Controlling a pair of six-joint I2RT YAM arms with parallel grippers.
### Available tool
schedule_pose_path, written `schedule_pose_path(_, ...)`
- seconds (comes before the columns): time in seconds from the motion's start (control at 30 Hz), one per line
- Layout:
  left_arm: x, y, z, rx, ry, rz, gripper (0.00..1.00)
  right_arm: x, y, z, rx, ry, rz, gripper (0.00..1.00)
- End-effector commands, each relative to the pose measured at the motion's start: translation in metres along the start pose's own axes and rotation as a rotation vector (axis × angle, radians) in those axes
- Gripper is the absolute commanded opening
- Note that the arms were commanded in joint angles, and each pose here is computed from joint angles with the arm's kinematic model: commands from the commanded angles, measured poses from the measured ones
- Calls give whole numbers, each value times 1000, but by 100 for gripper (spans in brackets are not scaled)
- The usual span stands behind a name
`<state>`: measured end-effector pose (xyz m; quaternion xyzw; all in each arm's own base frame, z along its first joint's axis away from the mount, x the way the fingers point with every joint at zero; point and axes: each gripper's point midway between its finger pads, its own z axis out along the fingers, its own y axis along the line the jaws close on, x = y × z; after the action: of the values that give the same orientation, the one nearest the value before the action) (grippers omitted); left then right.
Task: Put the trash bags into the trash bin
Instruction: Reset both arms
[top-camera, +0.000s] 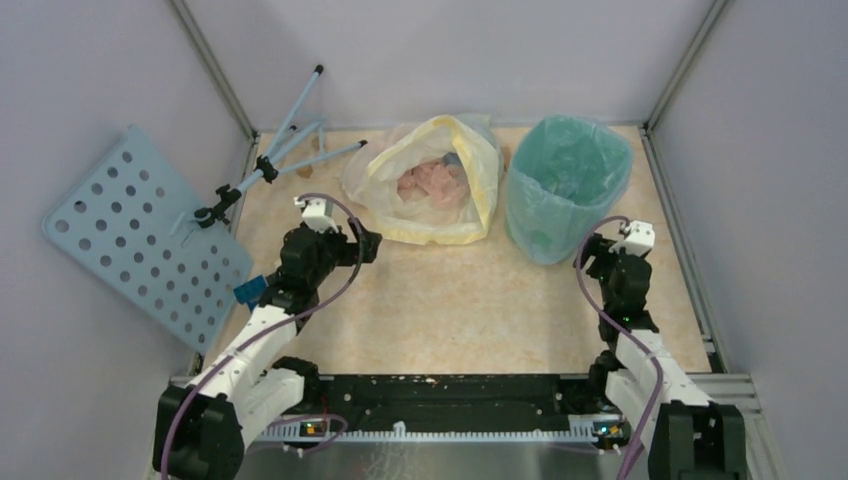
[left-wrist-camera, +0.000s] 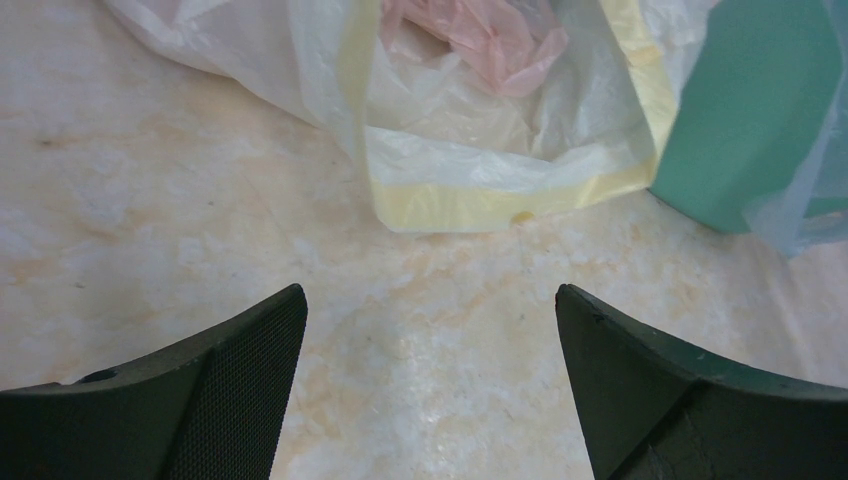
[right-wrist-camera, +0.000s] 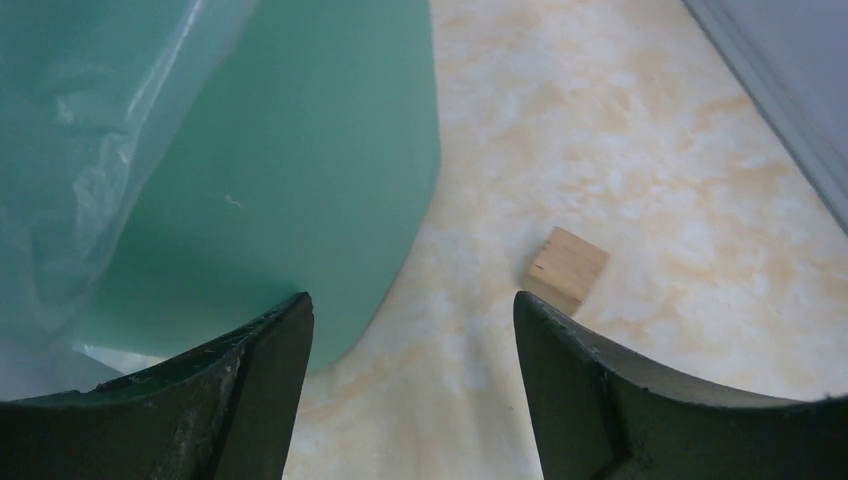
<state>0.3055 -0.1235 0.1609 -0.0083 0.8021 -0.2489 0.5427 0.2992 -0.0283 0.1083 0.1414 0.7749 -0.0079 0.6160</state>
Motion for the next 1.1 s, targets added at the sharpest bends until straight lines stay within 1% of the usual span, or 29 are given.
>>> schedule_pose_path(0.0, -34, 22, 10, -111, -150, 91, 99, -40, 38, 9, -218, -194, -132, 73)
schedule_pose_path(0.1, -42, 36, 12, -180, -198, 129, 99, -32, 36, 19, -206, -174, -142, 73)
schedule_pose_path(0.23, -43, 56, 13, -254, -248, 184, 99, -32, 36, 28, -196, -212, -103, 73)
schedule_pose_path(0.33, -41, 66, 16, -275, -273, 224, 99, -23, 40, 40, -216, -176, -137, 73)
schedule_pose_path(0.43, -38, 76, 13, -296, -311, 298, 99, -20, 42, 48, -214, -155, -157, 73)
schedule_pose_path(0.53, -34, 89, 15, -320, -317, 315, 99, -16, 41, 48, -207, -193, -179, 73)
schedule_pose_path(0.6, -29, 95, 18, -325, -308, 329, 99, -11, 30, 50, -154, -222, -173, 73)
schedule_pose_path(0.63, -26, 97, 18, -322, -310, 347, 99, -12, 36, 50, -159, -243, -172, 73)
schedule_pose_path(0.67, -26, 97, 20, -314, -315, 378, 99, -7, 37, 51, -164, -216, -180, 76)
schedule_pose_path(0.7, -24, 98, 20, -311, -313, 415, 99, -3, 38, 53, -167, -185, -187, 86)
schedule_pose_path(0.73, -22, 100, 21, -316, -305, 440, 99, -6, 41, 57, -174, -186, -186, 89)
schedule_pose_path(0.8, -19, 108, 23, -346, -286, 458, 99, -2, 41, 59, -171, -167, -189, 90)
schedule_pose_path(0.9, -10, 117, 28, -367, -265, 447, 99, -3, 41, 59, -170, -172, -189, 90)
schedule_pose_path(0.97, -12, 120, 29, -372, -288, 464, 99, -4, 41, 59, -170, -176, -187, 91)
schedule_pose_path(1.07, -10, 121, 32, -367, -282, 475, 99, -4, 40, 60, -166, -176, -188, 91)
